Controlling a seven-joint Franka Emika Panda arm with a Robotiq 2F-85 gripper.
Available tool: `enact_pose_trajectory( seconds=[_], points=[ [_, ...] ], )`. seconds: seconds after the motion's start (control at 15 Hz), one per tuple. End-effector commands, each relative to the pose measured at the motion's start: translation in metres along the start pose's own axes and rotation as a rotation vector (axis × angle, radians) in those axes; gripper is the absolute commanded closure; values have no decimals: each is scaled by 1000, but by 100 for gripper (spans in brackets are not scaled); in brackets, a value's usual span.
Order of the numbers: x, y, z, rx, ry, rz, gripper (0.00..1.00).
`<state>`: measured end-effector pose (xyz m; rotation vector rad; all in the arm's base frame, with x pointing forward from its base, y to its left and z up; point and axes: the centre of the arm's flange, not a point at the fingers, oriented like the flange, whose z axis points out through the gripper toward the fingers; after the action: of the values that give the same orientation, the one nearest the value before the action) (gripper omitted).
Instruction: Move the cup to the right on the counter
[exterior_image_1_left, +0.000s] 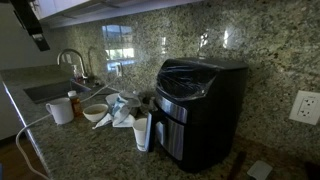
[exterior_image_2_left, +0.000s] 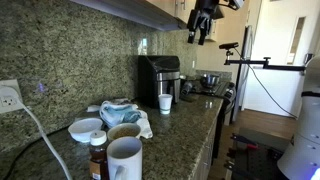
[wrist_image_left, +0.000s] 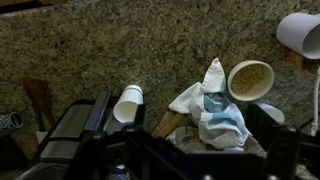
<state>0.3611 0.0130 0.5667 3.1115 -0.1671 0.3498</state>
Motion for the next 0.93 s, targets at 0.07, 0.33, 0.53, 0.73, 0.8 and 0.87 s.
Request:
enact_pose_trajectory(
  seconds=[0.07,0.33,0.53,0.73,0.8,0.87],
  points=[
    [0,0,0,0,1,0,0],
    [0,0,0,0,1,0,0],
    [0,0,0,0,1,0,0],
    [6,1,8,9,-9,-4,0],
    [8,0,12,14,-15,-10,0],
    [12,-3,18,18,-22,-16,0]
  ],
)
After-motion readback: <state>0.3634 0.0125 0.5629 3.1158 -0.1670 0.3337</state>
